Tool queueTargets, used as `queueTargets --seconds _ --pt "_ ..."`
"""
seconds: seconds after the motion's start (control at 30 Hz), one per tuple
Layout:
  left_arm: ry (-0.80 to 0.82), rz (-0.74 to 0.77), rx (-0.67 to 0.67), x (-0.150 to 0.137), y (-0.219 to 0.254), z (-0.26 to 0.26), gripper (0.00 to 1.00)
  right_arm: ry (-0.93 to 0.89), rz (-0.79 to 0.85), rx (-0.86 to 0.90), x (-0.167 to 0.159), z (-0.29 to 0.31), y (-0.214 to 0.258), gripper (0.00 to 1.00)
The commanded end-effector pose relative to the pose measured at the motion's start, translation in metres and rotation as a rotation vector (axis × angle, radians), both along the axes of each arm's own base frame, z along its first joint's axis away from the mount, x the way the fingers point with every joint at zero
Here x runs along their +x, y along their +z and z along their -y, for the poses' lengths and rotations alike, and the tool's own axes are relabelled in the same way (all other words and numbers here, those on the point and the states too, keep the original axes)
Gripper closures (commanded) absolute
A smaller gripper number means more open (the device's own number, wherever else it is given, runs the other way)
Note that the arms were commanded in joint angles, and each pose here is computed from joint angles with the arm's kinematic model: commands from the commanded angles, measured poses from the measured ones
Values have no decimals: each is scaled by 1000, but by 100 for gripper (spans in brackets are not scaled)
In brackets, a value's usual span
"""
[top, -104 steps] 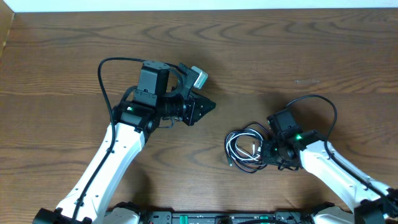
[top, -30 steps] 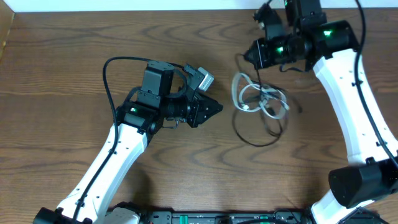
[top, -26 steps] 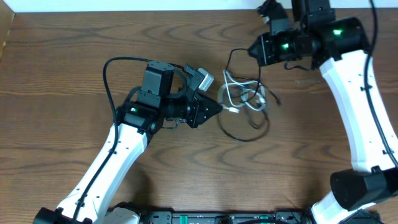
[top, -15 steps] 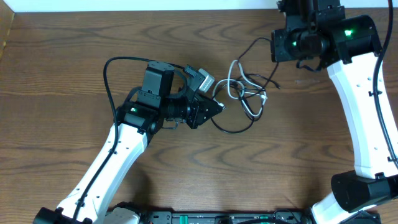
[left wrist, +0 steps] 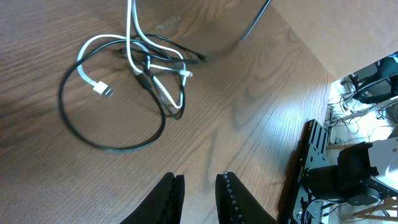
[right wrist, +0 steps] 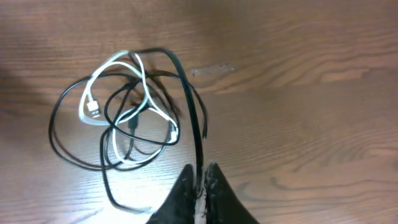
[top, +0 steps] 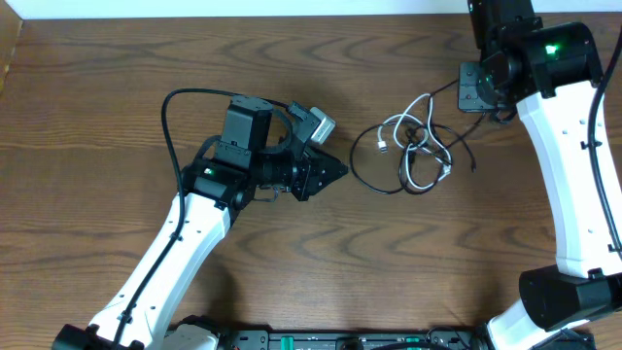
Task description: Untangle cables
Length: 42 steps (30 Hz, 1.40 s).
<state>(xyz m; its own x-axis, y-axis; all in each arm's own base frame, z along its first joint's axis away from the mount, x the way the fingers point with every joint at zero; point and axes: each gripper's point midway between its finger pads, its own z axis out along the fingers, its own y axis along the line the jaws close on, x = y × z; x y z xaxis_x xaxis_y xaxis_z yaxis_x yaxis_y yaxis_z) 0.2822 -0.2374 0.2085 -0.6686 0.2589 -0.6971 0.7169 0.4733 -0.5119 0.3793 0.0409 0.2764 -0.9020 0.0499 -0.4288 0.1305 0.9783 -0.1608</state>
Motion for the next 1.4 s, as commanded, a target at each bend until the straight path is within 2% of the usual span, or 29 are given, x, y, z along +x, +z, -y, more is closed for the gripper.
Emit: queueTargets --seconds 0.0,0.17,0.23,0.37,0.53,0.63,0.8,0.97,1.1,1.37 --pt "-10 14 1 -1 1 1 77 -25 27 -20 2 5 7 96" --pt "-10 14 1 -1 1 1 77 -25 20 -22 1 6 6 97" --pt "-10 14 1 -1 1 1 77 -21 23 -11 2 4 6 91" --pt "-5 16 6 0 0 0 77 37 13 74 6 -15 0 72" --pt "-5 16 6 0 0 0 77 174 -44 150 16 -40 -28 63" --pt "2 18 14 1 -1 -1 77 197 -93 179 22 -49 -57 62" --pt "79 16 103 10 -15 -13 77 218 -159 216 29 -64 -100 60" --pt "106 5 142 11 -22 -19 77 335 -182 269 41 -94 -127 53" --pt "107 -1 147 10 -23 -20 77 372 -179 274 54 -115 -150 51" --pt "106 -14 153 8 -25 -20 76 284 -237 302 61 -136 -200 50"
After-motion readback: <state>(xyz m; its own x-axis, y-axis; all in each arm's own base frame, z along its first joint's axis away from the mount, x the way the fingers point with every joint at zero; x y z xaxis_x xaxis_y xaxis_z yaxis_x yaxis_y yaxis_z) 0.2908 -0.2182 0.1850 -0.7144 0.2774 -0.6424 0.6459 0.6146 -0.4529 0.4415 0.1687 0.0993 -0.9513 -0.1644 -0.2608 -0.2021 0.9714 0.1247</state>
